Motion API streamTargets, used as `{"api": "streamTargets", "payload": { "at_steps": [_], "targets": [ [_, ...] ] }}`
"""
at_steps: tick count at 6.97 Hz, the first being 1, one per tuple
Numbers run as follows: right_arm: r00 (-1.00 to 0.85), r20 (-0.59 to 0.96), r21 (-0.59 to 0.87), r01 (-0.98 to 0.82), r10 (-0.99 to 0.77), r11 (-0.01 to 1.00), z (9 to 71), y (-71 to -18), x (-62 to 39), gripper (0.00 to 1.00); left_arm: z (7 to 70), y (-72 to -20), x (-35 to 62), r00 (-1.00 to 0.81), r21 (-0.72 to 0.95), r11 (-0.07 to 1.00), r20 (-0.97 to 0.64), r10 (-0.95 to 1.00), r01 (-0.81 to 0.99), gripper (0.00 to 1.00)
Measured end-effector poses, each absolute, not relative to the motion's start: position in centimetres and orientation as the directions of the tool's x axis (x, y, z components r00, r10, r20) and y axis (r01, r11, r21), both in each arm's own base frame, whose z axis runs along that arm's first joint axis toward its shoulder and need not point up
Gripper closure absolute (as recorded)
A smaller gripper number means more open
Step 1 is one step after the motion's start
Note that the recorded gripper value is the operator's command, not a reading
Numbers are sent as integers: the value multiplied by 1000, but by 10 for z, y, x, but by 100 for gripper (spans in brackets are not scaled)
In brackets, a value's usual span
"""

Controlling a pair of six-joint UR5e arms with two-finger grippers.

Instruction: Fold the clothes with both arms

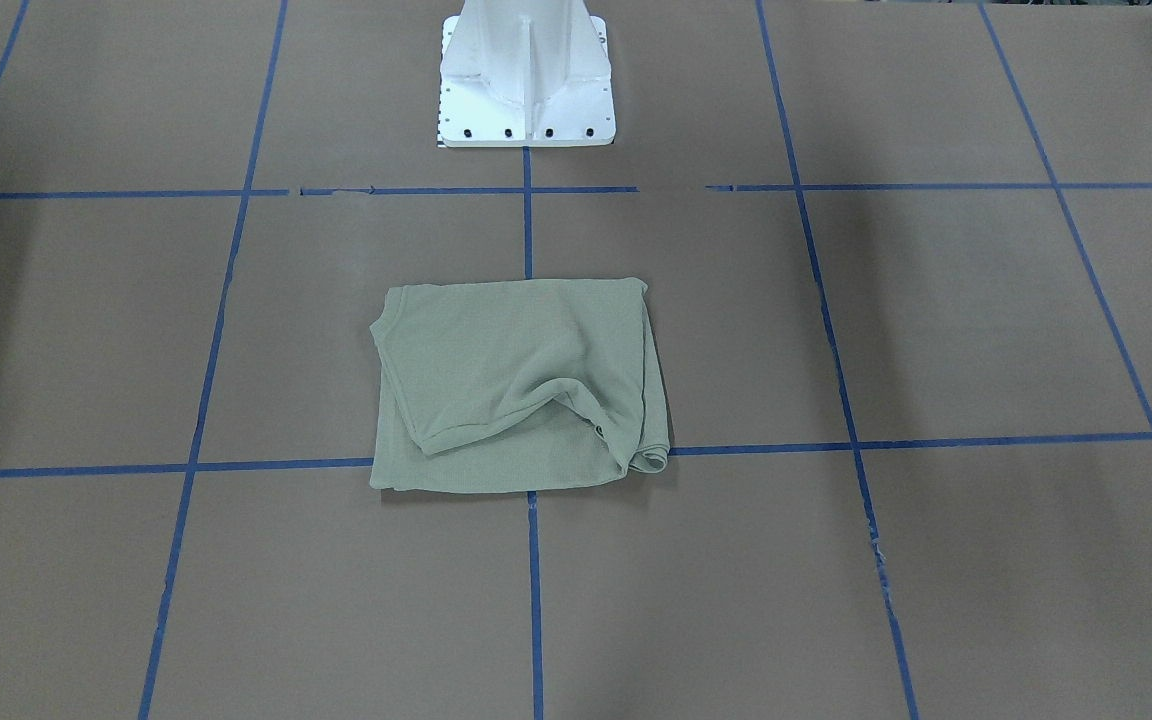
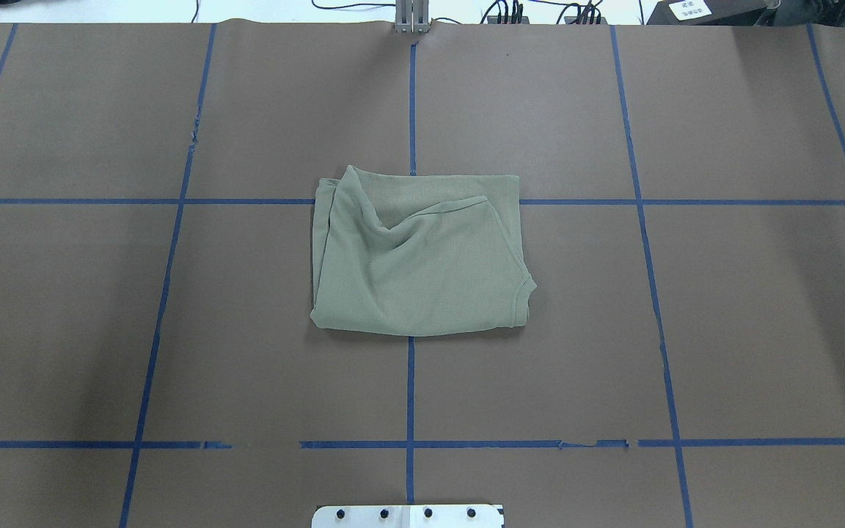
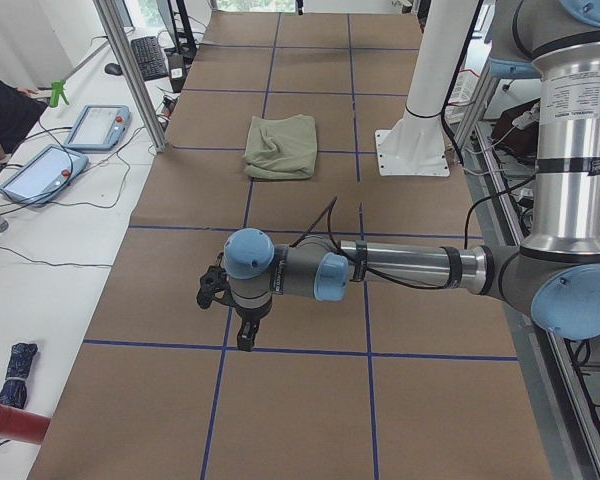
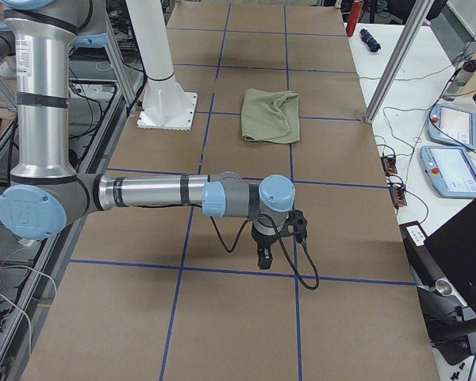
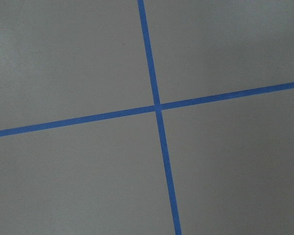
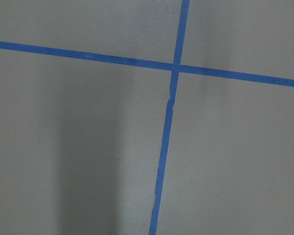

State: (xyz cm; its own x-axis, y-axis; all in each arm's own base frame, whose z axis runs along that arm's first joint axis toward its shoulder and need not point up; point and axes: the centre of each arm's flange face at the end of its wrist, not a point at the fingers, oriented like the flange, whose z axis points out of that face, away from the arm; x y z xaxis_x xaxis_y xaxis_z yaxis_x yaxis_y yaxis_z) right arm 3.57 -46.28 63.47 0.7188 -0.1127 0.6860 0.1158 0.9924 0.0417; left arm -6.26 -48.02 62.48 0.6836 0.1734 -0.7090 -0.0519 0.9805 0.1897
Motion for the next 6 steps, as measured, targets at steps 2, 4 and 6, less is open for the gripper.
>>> {"api": "streamTargets", "payload": {
  "at_steps": [2, 4, 6],
  "targets": [
    [713, 696, 23, 91, -81, 996, 643, -444, 47, 0, 625, -480, -63, 683, 191, 980, -710, 174, -52, 0],
    [698, 714, 3, 59, -44, 998, 650, -433, 59, 0, 626, -480, -64, 694, 189, 980, -699, 173, -53, 0],
    [693, 720, -10, 44, -24, 999, 656, -427, 65, 0, 629, -479, -65, 711, 167, 985, -689, 142, -35, 0]
  ]
}}
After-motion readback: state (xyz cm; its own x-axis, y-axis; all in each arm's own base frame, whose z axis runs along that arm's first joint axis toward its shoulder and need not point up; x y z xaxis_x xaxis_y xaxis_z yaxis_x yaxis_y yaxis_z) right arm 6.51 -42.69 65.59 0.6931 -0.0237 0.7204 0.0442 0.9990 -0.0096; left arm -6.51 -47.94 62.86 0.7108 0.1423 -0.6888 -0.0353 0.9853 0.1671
